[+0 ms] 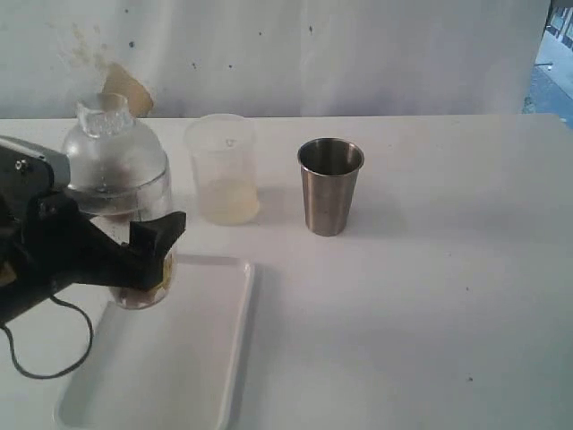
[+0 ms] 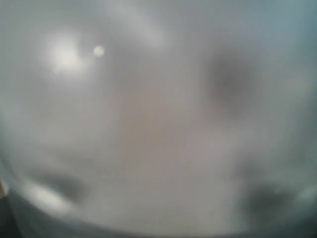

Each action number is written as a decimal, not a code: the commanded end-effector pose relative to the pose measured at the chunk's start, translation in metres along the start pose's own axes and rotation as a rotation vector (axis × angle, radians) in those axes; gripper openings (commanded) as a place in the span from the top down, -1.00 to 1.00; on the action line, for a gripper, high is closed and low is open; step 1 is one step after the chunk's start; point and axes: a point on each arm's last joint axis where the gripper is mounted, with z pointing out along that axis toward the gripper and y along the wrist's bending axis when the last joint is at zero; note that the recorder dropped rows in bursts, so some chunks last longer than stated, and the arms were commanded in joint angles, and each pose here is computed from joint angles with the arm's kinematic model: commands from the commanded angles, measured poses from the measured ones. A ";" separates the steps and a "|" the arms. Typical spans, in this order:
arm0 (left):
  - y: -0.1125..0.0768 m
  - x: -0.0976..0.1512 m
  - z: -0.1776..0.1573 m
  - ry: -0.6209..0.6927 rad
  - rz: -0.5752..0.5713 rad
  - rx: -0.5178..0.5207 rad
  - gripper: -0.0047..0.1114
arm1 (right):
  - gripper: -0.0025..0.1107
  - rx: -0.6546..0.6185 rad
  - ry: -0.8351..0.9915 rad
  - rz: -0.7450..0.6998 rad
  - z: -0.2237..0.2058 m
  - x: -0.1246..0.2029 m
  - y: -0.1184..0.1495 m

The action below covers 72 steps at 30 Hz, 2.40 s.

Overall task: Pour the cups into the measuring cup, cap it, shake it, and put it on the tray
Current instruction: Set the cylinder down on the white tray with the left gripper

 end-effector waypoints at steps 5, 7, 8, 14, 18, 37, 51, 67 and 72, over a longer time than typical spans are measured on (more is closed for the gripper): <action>-0.002 0.019 0.015 -0.076 0.039 0.006 0.92 | 0.96 0.004 -0.006 -0.004 0.000 0.000 0.000; -0.002 0.022 0.019 -0.100 0.044 0.003 0.92 | 0.96 0.004 -0.006 -0.004 0.000 0.000 0.000; -0.002 0.023 0.022 -0.111 0.046 0.001 0.92 | 0.96 0.004 -0.006 -0.004 0.000 0.000 0.000; -0.003 0.041 0.032 -0.078 0.048 0.016 0.92 | 0.96 0.004 -0.006 -0.004 0.000 0.000 0.000; -0.003 0.047 0.037 -0.086 0.055 0.019 0.92 | 0.96 0.004 -0.006 -0.004 0.000 0.000 0.000; -0.003 0.065 0.045 -0.041 0.033 0.020 0.92 | 0.96 0.004 -0.006 -0.004 0.000 0.000 0.000; 0.000 0.066 0.045 -0.029 0.057 -0.021 -0.88 | 0.96 0.004 -0.006 -0.004 0.000 0.000 0.000; 0.009 0.068 0.003 -0.073 0.113 -0.075 -0.88 | 0.96 0.004 -0.006 -0.004 0.000 0.000 0.000; 0.009 0.069 -0.010 -0.072 0.116 -0.064 -0.88 | 0.96 0.004 -0.006 -0.004 0.000 0.000 0.000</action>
